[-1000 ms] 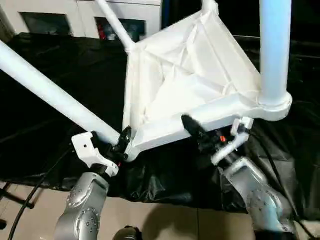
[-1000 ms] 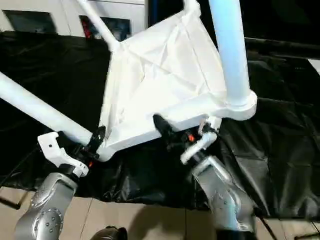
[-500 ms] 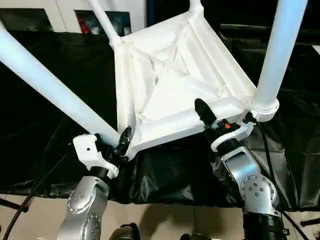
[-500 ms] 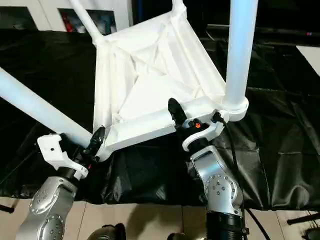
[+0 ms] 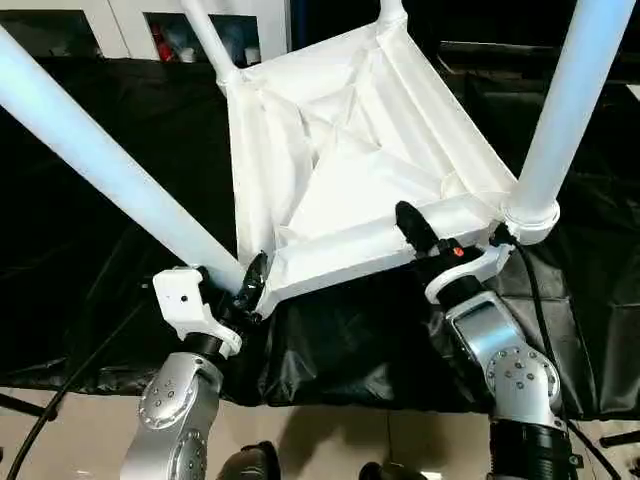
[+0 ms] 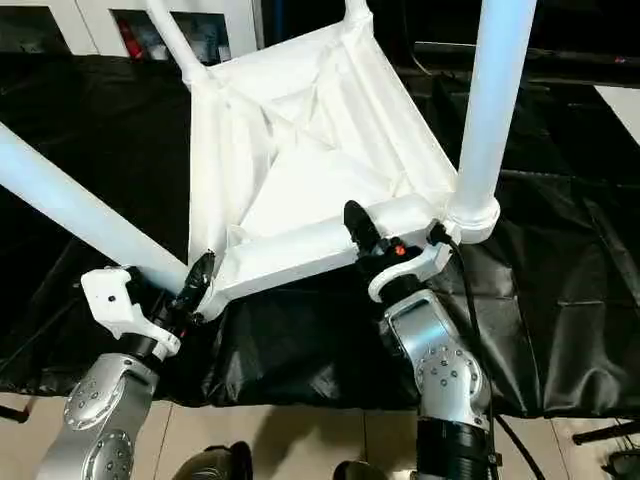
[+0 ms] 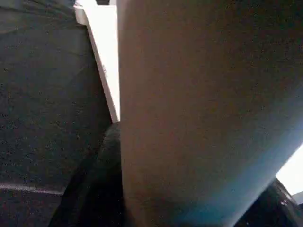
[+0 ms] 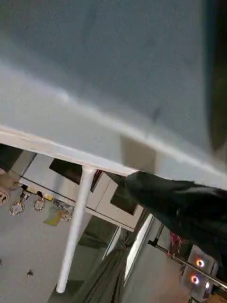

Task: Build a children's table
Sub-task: Flip table

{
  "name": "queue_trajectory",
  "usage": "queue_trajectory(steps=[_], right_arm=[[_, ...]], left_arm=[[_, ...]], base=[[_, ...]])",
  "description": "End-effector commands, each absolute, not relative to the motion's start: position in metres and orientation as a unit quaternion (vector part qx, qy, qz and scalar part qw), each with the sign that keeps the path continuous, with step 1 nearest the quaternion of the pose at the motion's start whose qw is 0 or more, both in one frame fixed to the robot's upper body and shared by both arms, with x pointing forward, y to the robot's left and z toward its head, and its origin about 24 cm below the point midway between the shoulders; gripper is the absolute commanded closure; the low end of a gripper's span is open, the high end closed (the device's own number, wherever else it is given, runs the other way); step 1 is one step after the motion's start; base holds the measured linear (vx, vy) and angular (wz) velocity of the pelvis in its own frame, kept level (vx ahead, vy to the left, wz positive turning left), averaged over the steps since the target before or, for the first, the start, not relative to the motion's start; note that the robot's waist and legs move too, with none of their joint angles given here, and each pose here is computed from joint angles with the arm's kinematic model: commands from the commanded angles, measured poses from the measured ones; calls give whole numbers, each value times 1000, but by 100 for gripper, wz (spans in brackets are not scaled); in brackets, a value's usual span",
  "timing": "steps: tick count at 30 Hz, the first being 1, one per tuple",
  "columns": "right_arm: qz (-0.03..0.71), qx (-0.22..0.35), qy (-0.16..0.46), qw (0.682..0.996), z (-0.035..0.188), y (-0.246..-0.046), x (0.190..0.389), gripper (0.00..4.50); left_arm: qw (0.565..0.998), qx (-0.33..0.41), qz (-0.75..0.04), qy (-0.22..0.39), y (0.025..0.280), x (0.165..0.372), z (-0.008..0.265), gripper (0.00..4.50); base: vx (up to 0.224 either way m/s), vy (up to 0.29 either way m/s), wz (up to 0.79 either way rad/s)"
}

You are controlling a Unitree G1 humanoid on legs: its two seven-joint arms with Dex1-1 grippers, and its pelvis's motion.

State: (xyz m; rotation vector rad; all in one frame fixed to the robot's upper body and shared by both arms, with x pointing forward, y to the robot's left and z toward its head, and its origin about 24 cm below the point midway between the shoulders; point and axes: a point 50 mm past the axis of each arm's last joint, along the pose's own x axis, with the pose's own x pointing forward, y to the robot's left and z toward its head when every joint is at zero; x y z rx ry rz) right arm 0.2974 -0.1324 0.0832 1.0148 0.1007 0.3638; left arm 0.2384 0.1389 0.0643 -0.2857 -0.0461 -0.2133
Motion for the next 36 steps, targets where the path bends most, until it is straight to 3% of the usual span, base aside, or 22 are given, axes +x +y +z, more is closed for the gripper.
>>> queue_trajectory(steps=[1, 4, 5, 6, 9, 10, 14, 22, 28, 29, 31, 36], right_arm=[[184, 485, 42, 854, 90, -132, 301, 198], [180, 491, 36, 852, 93, -135, 303, 210], [177, 485, 29, 856, 95, -138, 303, 217], [177, 485, 29, 856, 95, -138, 303, 223], [169, 477, 14, 862, 100, -144, 305, 232], [163, 471, 7, 867, 102, -147, 306, 236], [136, 456, -24, 879, 112, -158, 310, 238], [81, 398, -67, 911, 131, -187, 316, 240], [74, 329, -75, 939, 143, -195, 315, 241], [62, 300, -74, 949, 146, -198, 312, 241], [60, 298, -73, 950, 146, -198, 312, 241], [38, 213, -58, 975, 154, -198, 307, 241]], left_arm=[[975, -173, -135, -35, 126, 238, 68, 230], [975, -174, -134, -32, 127, 239, 67, 230], [974, -182, -134, -28, 128, 240, 67, 174], [974, -182, -134, -28, 128, 240, 67, 160], [969, -199, -145, -33, 129, 242, 69, 158], [968, -201, -149, -33, 131, 242, 69, 129], [966, -198, -164, -24, 137, 237, 67, 116], [967, -119, -225, -7, 144, 221, 61, 43], [961, -65, -267, -30, 137, 213, 69, 2], [957, -32, -284, -48, 133, 213, 76, 2], [957, -28, -286, -49, 132, 213, 77, 2], [943, 8, -322, -79, 120, 215, 95, 0]], base=[[0, 0, 0], [0, 0, 0], [0, 0, 0], [0, 0, 0], [0, 0, 0], [0, 0, 0], [0, 0, 0], [0, 0, 0], [0, 0, 0], [0, 0, 0], [0, 0, 0], [0, 0, 0]])
